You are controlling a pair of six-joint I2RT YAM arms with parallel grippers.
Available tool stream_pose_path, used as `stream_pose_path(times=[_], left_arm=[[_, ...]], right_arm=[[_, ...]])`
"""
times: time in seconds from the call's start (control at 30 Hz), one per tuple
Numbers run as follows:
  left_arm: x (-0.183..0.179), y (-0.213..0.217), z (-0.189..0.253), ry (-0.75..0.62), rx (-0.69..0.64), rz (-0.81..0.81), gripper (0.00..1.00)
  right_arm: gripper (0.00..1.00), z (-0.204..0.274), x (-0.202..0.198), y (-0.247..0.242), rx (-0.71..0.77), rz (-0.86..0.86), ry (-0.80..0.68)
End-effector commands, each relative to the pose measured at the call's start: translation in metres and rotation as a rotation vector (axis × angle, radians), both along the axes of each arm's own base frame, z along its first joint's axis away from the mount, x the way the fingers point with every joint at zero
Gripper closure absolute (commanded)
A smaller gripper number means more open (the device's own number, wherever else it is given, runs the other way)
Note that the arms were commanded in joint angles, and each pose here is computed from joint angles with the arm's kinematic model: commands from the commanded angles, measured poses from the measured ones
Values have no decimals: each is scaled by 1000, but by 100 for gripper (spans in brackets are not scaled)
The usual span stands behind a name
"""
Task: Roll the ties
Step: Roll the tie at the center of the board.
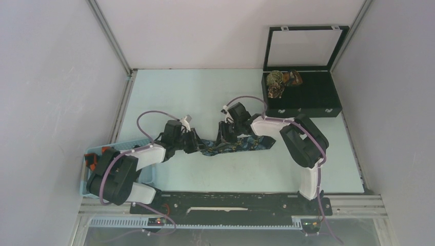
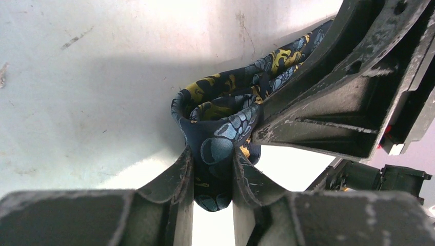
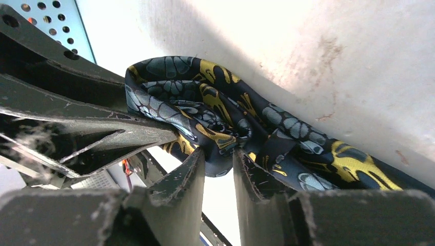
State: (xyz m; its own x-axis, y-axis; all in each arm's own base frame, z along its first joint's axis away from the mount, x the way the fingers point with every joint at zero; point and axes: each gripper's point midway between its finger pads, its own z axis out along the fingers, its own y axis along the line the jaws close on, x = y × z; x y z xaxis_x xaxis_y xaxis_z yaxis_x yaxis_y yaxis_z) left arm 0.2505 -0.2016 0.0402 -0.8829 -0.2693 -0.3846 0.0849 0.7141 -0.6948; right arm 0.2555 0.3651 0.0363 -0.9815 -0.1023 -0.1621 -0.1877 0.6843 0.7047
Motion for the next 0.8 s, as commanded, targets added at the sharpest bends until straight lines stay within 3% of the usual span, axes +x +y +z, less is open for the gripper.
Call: stream_pose_path(times=[0.0, 0.3, 0.5, 0.77], left_arm=[[2, -3, 11, -22, -18, -2, 84], [1, -1, 21, -26, 11, -12, 86], [4, 2, 27, -35, 40, -20, 87], [2, 12, 31, -27, 106, -7, 88]], right_arm=[[69, 31, 21, -8, 45, -40, -77], [66, 6, 60, -45, -88, -203, -75], [68, -20, 55, -61, -274, -276, -18], [71, -30, 36, -77, -411, -301, 15]])
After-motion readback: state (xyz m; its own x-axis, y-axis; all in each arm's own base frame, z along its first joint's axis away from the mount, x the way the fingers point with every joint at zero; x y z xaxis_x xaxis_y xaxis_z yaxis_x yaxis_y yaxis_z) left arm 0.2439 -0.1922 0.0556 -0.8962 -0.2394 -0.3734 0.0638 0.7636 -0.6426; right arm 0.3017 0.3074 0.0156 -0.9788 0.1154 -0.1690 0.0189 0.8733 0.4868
